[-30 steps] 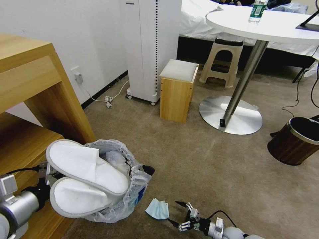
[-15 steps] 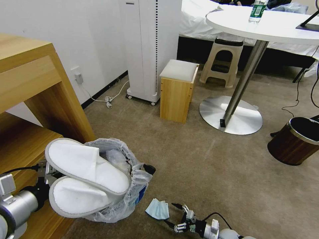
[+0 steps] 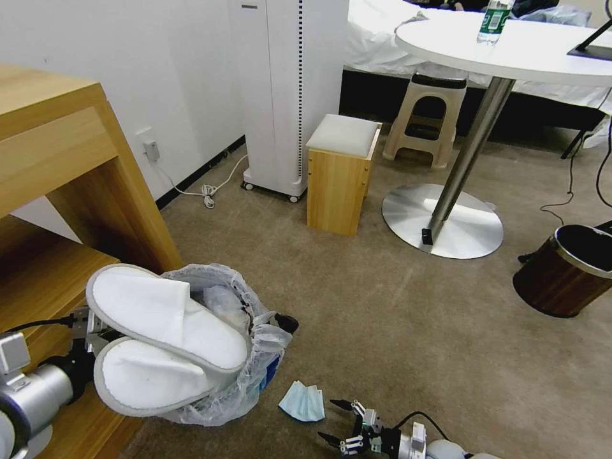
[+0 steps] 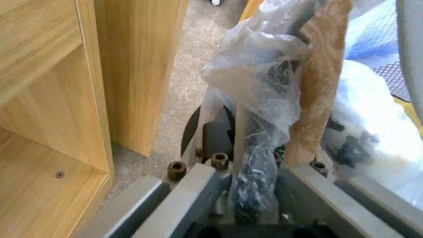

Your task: Pick up the trash bin and place the garbage on the floor into it.

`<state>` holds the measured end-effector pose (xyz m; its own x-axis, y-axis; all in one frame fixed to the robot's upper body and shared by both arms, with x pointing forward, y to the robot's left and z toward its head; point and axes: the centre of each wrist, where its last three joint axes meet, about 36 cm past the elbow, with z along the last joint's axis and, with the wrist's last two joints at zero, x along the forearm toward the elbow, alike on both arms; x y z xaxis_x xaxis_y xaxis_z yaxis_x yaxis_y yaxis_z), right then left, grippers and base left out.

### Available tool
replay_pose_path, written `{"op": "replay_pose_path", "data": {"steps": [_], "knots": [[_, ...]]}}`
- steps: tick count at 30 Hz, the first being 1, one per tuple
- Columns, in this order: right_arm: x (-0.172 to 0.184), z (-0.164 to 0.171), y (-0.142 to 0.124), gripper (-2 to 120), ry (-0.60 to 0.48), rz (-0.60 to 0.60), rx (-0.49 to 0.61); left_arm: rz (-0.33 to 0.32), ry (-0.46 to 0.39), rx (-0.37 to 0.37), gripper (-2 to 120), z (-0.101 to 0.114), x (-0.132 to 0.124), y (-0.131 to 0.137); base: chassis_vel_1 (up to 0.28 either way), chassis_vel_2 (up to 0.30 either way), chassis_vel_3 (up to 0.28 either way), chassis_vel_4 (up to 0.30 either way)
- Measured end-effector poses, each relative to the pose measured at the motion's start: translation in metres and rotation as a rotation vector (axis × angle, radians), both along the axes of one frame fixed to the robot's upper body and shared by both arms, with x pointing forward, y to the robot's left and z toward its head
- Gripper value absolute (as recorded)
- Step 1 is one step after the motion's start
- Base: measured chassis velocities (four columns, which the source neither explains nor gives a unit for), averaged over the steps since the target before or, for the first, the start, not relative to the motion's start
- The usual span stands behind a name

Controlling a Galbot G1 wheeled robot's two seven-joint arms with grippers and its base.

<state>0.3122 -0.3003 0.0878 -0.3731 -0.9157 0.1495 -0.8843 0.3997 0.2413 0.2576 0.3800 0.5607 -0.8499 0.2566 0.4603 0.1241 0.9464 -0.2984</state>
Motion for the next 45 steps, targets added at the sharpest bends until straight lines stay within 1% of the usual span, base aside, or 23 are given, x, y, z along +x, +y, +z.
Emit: {"op": "replay_pose_path", "data": {"steps": [3, 9, 17, 25, 30, 32, 33, 36, 37, 40, 45], "knots": [[0.003, -0.003, 0.006, 86, 0.003, -0.009, 0.003, -0.001, -0.001, -0.002, 0, 0.001, 0.000, -0.001, 0.000, 0.000, 0.000, 0.000], [0.007, -0.006, 0.009, 86, 0.004, -0.012, 0.002, -0.001, -0.004, -0.003, 0, 0.002, 0.000, 0.000, 0.000, 0.000, 0.000, 0.000], [0.010, -0.009, 0.011, 82, 0.012, -0.015, 0.007, -0.002, -0.010, -0.004, 0, 0.005, 0.000, 0.000, 0.000, 0.000, 0.000, 0.000], [0.009, -0.015, 0.022, 82, 0.026, -0.031, 0.022, -0.001, -0.014, -0.004, 0, 0.007, 0.000, 0.000, 0.000, 0.000, 0.000, 0.000], [0.012, -0.020, 0.033, 79, 0.030, -0.037, 0.028, -0.002, -0.017, -0.005, 0, 0.008, 0.000, 0.000, 0.000, 0.000, 0.000, 0.000], [0.015, -0.023, 0.042, 75, 0.029, -0.038, 0.037, -0.004, -0.018, -0.005, 0, 0.009, 0.000, 0.000, 0.000, 0.000, 0.000, 0.000], [0.015, -0.023, 0.042, 75, 0.029, -0.038, 0.037, -0.004, -0.018, -0.005, 0, 0.009, 0.000, 0.000, 0.000, 0.000, 0.000, 0.000], [0.018, -0.024, 0.051, 69, 0.030, -0.037, 0.042, -0.005, -0.023, -0.006, 0, 0.011, 0.000, 0.000, 0.000, 0.000, 0.000, 0.000], [0.018, -0.024, 0.051, 69, 0.030, -0.037, 0.042, -0.005, -0.023, -0.006, 0, 0.011, 0.000, 0.000, 0.000, 0.000, 0.000, 0.000], [0.019, -0.028, 0.062, 69, 0.034, -0.034, 0.047, -0.007, -0.025, -0.006, 0, 0.013, -0.001, -0.001, 0.000, 0.000, 0.000, 0.000], [0.018, -0.029, 0.066, 68, 0.037, -0.030, 0.046, -0.009, -0.027, -0.007, 0, 0.014, -0.002, -0.002, 0.000, 0.000, 0.000, 0.000]]}}
